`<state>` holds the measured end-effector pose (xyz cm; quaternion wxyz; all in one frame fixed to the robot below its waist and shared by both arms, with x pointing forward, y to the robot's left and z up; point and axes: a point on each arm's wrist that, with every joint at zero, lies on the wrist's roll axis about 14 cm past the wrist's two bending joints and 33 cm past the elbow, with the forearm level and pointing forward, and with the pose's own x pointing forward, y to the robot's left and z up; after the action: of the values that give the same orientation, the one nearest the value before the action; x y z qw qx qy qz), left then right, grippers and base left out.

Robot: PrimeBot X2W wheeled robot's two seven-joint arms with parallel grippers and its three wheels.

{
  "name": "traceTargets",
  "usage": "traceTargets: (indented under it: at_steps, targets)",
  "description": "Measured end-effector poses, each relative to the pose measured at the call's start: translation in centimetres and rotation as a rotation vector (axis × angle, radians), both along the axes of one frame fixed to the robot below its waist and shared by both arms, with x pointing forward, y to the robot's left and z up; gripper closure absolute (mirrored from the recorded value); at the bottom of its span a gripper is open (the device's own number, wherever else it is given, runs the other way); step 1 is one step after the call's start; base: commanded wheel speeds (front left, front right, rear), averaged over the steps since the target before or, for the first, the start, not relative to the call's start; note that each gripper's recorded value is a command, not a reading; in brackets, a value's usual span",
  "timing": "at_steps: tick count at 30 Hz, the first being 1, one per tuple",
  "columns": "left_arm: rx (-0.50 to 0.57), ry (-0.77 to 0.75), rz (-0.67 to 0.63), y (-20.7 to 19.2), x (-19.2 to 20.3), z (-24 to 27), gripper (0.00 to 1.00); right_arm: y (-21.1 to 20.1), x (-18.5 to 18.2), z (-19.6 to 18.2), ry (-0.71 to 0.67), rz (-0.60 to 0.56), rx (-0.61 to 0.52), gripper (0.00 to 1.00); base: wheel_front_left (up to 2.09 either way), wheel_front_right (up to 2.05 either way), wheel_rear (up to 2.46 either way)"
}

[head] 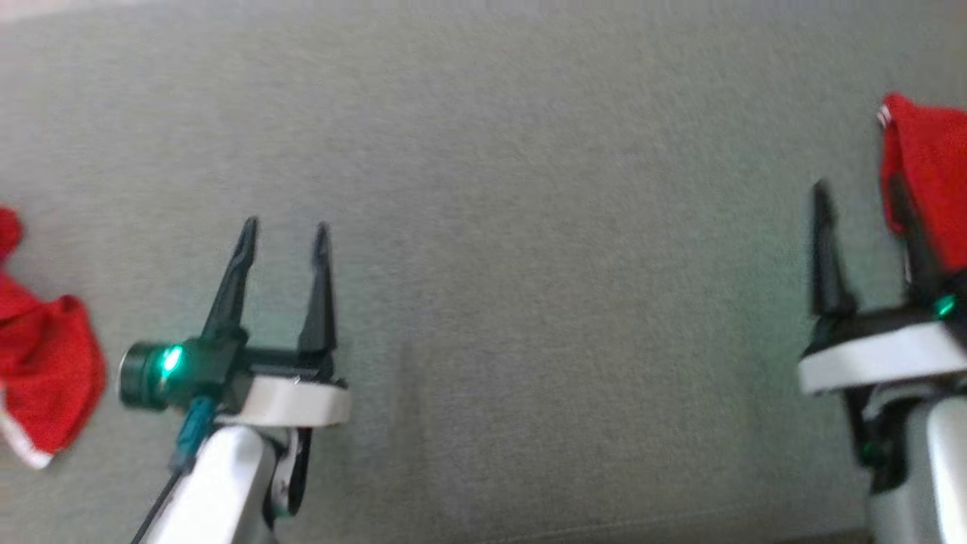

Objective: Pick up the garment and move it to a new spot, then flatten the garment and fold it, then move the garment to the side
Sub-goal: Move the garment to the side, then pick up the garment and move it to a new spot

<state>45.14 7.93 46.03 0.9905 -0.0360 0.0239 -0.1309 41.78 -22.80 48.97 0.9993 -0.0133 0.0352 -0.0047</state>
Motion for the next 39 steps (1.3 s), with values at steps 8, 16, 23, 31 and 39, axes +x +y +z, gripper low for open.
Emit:
traceTargets:
  at_steps: [8,16,23,31,39]
  targets:
    - [0.031,0.04,0.211,7.3,-4.3,0.0,0.0,5.5,-2.3,0.5,0.006,0.112,0.106,0.0,0.0,0.0,0.0]
    - [0.027,0.056,0.289,9.6,-8.4,0.5,0.0,7.1,-5.7,1.0,0.017,0.148,0.127,0.0,0.0,0.0,0.0]
    - [0.024,0.083,0.261,8.8,-10.7,0.4,0.0,7.2,-8.6,1.2,0.03,0.14,0.146,0.0,0.0,0.0,0.0]
    - [0.04,0.113,0.236,8.5,-12.3,-0.2,0.0,6.7,-10.4,1.5,0.025,0.12,0.168,0.0,0.0,0.0,0.0]
    - [0.041,0.113,0.229,8.4,-12.3,0.0,0.0,6.8,-10.4,1.6,0.023,0.123,0.168,0.0,0.0,0.0,0.0]
